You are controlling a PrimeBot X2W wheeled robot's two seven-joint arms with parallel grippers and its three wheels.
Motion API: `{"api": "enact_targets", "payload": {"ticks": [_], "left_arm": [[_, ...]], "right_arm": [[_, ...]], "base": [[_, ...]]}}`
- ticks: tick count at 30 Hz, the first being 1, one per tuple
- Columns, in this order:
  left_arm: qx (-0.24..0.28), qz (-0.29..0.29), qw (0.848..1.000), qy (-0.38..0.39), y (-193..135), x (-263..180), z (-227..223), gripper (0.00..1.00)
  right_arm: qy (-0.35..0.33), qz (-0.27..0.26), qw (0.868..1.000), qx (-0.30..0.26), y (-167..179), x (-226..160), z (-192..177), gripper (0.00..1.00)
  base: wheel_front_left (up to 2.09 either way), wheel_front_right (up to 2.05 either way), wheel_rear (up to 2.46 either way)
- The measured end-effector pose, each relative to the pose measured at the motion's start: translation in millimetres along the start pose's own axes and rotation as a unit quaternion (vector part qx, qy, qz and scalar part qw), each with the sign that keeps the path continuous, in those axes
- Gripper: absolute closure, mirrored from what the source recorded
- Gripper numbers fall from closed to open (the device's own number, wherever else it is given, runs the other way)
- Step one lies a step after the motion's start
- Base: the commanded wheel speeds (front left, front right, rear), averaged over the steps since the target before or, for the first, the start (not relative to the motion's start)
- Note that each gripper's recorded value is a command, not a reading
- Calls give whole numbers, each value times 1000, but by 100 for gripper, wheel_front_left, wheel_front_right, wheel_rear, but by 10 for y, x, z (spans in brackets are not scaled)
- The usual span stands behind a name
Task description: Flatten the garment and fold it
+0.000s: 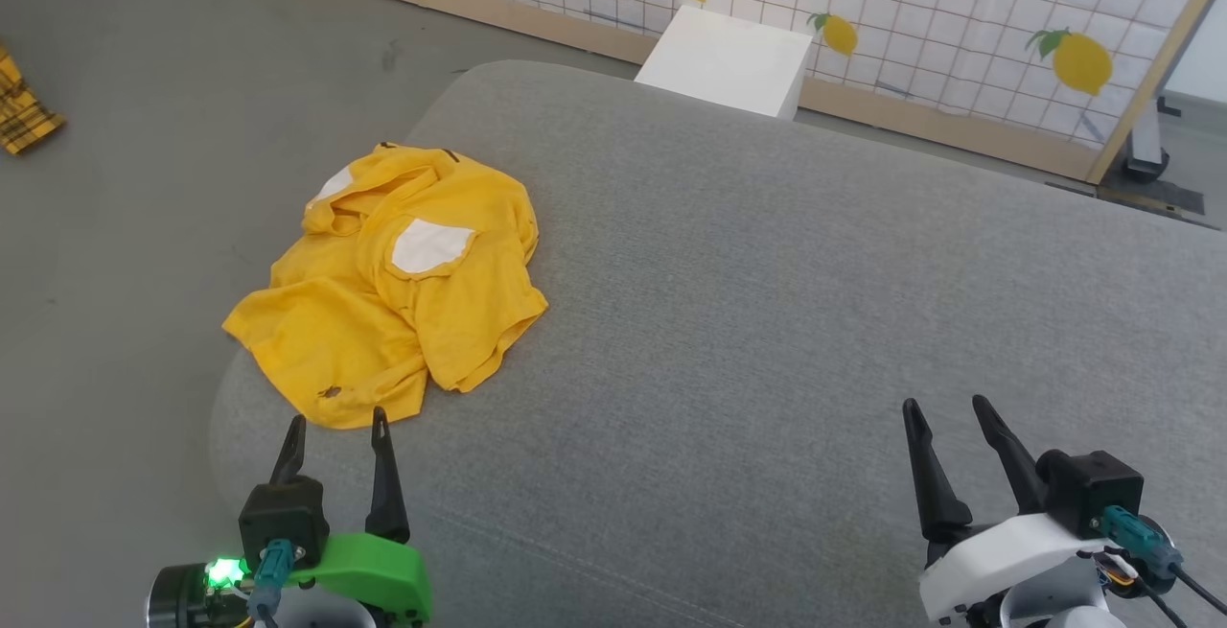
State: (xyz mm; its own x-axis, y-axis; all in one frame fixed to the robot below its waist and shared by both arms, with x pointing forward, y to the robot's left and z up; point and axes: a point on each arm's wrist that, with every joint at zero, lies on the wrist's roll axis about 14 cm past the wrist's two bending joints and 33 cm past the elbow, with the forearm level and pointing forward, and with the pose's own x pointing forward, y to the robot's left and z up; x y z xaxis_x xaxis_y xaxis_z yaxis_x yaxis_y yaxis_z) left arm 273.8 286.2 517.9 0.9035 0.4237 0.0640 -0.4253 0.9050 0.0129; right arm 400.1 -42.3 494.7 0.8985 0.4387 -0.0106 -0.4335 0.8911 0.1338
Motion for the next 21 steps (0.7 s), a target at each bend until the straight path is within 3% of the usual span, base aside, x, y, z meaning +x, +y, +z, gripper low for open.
{"api": "enact_targets", "payload": {"ticks": [21], "left_arm": [[4, 55, 998, 3, 302, -222, -87, 0]], "right_arm": [[19, 37, 999, 22, 259, 111, -195, 0]], "base": [[0, 0, 0]]}}
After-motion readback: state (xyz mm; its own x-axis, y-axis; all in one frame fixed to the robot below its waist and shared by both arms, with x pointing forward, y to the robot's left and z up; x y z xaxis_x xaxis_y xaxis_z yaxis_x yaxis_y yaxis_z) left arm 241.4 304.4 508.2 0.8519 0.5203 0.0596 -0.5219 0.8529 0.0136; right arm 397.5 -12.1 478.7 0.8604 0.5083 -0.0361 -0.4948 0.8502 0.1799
